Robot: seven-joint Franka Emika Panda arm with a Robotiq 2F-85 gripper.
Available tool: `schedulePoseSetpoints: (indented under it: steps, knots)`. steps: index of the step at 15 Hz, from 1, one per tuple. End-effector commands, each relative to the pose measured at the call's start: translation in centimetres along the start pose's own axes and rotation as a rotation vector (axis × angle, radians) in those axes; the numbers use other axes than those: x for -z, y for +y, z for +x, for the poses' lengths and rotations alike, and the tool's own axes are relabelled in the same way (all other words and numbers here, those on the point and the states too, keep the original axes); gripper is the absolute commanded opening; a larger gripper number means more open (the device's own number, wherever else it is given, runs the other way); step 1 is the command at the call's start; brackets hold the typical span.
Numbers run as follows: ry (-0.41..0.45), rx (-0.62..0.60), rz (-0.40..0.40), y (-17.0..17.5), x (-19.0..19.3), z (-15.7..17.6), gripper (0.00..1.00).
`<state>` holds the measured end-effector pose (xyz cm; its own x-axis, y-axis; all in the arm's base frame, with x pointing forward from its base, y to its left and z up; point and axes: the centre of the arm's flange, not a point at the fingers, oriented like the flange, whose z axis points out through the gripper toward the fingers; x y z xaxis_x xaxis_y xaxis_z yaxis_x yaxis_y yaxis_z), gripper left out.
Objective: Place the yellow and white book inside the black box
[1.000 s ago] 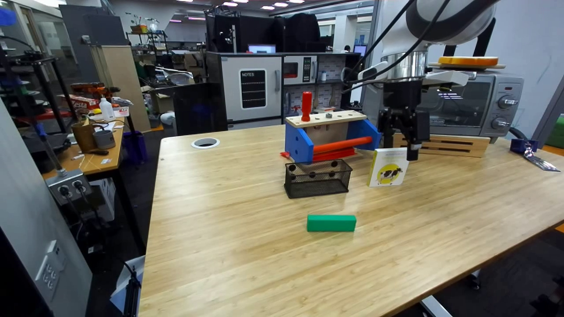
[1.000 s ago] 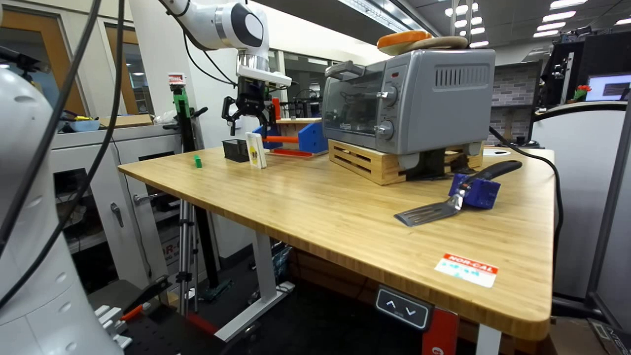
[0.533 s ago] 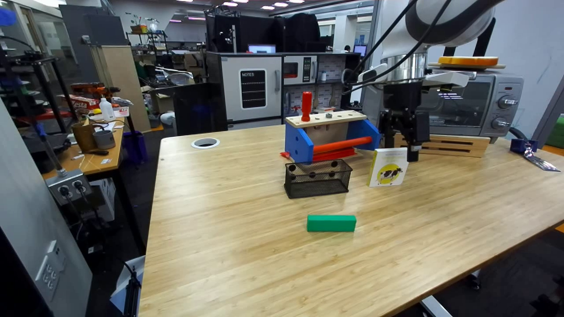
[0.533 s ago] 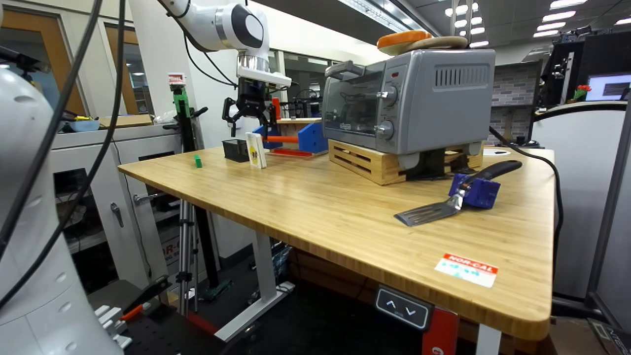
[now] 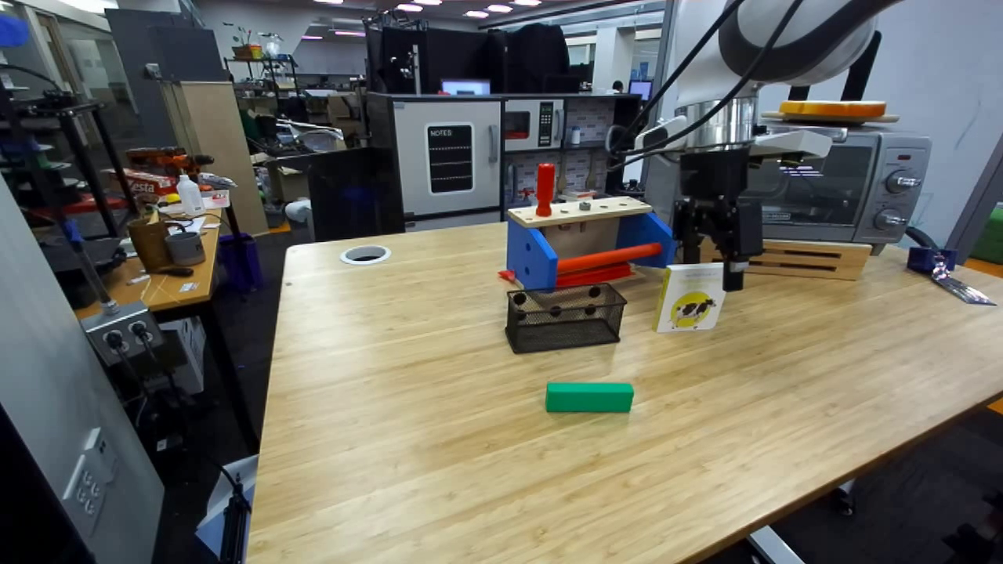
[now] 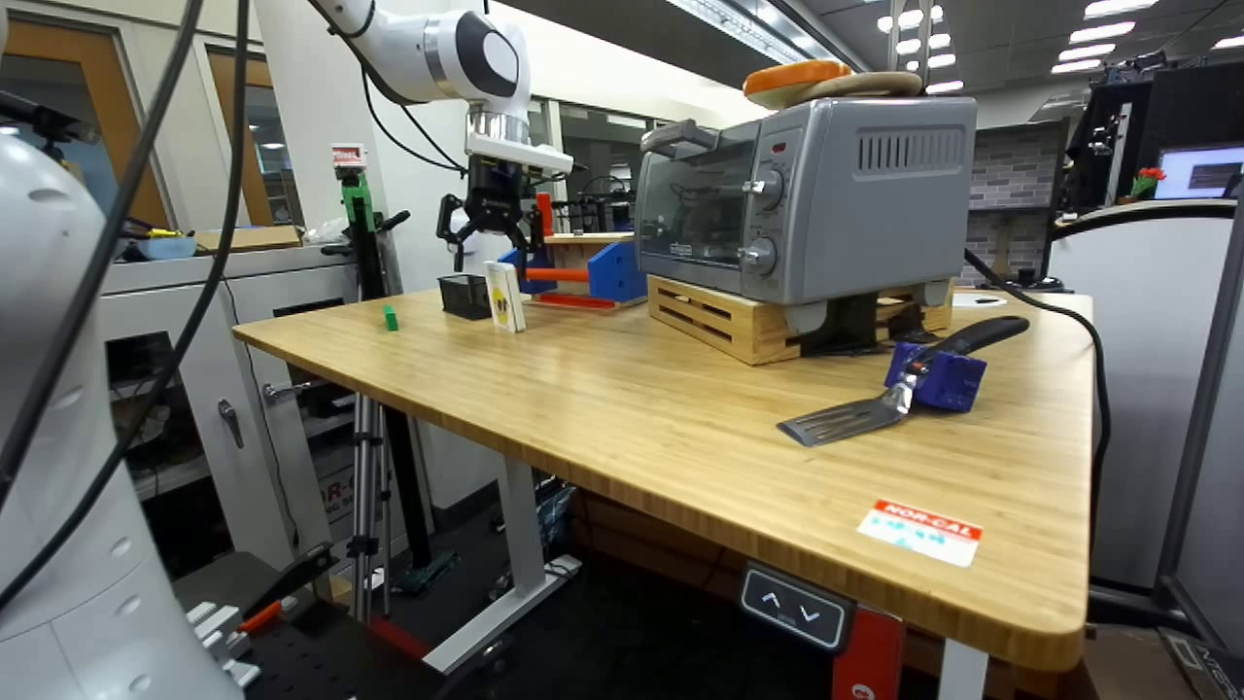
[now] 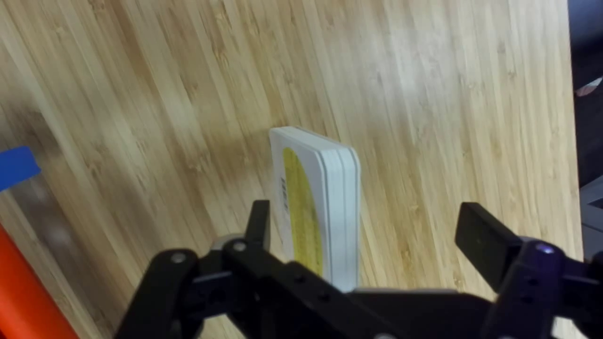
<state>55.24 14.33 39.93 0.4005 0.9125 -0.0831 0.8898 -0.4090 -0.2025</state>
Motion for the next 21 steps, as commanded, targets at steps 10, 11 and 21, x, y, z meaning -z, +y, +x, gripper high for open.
schedulePoseSetpoints:
  steps: [10,11,21]
  knots:
    - [-0.016,-0.022,0.007,0.39,-0.09,0.40,0.60]
    - [-0.015,-0.026,0.006,0.39,-0.10,0.41,0.53]
    - [-0.010,-0.062,0.005,0.42,0.16,0.28,0.04]
